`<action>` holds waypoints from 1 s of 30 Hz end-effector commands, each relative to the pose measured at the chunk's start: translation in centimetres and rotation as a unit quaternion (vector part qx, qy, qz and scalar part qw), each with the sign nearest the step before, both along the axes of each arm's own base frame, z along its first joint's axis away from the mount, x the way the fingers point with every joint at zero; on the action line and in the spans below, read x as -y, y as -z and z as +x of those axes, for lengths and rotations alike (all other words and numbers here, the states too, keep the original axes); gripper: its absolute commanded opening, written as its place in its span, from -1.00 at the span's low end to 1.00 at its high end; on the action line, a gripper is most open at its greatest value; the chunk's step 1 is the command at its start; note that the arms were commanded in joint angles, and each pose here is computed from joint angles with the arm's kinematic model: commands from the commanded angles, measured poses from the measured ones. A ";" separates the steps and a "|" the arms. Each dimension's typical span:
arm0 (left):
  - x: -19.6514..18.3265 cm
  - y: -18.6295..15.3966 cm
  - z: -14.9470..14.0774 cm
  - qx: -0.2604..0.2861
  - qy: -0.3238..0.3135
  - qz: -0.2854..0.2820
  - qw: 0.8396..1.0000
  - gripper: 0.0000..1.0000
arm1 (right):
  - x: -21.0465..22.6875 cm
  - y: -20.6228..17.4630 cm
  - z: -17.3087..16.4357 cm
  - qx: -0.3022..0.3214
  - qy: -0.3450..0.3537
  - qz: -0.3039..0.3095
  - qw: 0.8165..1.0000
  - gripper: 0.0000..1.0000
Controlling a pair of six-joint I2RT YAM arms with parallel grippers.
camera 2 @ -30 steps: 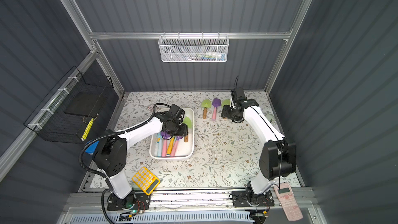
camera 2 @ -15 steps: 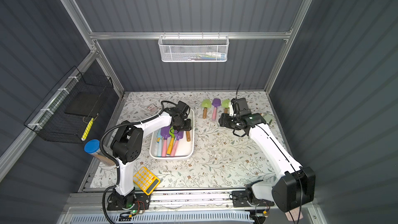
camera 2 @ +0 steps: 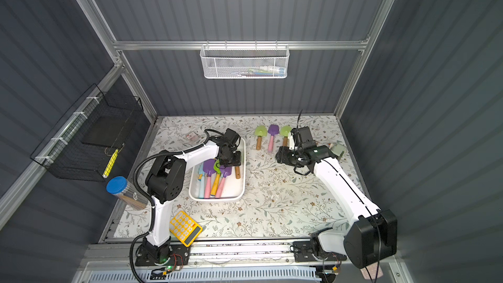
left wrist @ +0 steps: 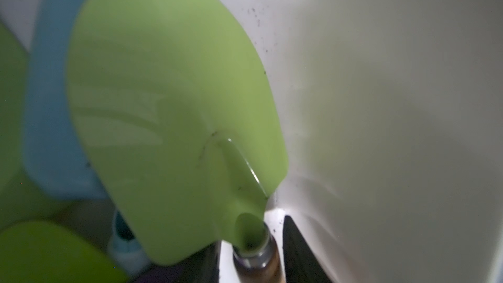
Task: Take the shovel out of the storage box
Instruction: Pick up the shovel from the storage box.
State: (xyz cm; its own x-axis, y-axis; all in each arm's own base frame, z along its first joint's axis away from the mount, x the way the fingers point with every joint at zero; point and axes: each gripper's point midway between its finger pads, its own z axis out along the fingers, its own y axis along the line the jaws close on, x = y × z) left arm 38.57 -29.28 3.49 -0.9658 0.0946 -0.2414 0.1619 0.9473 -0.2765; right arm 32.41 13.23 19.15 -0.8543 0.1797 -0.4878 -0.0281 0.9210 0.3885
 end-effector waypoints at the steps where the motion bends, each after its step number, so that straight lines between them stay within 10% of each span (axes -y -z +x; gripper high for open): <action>1: 0.1 0.0 -0.7 -0.026 -0.010 -0.009 1.000 -0.22 | -0.2 0.4 0.0 -0.005 -0.001 0.003 1.000 0.22; 14: 0.2 0.4 -0.8 -0.035 -0.008 -0.009 0.999 -0.74 | -0.5 0.3 0.0 -0.002 -0.003 0.008 1.000 0.21; 30: 0.6 -13.0 0.6 0.077 -0.018 -0.086 0.993 -0.86 | -10.7 -0.2 -3.0 0.004 -0.120 0.091 0.989 0.27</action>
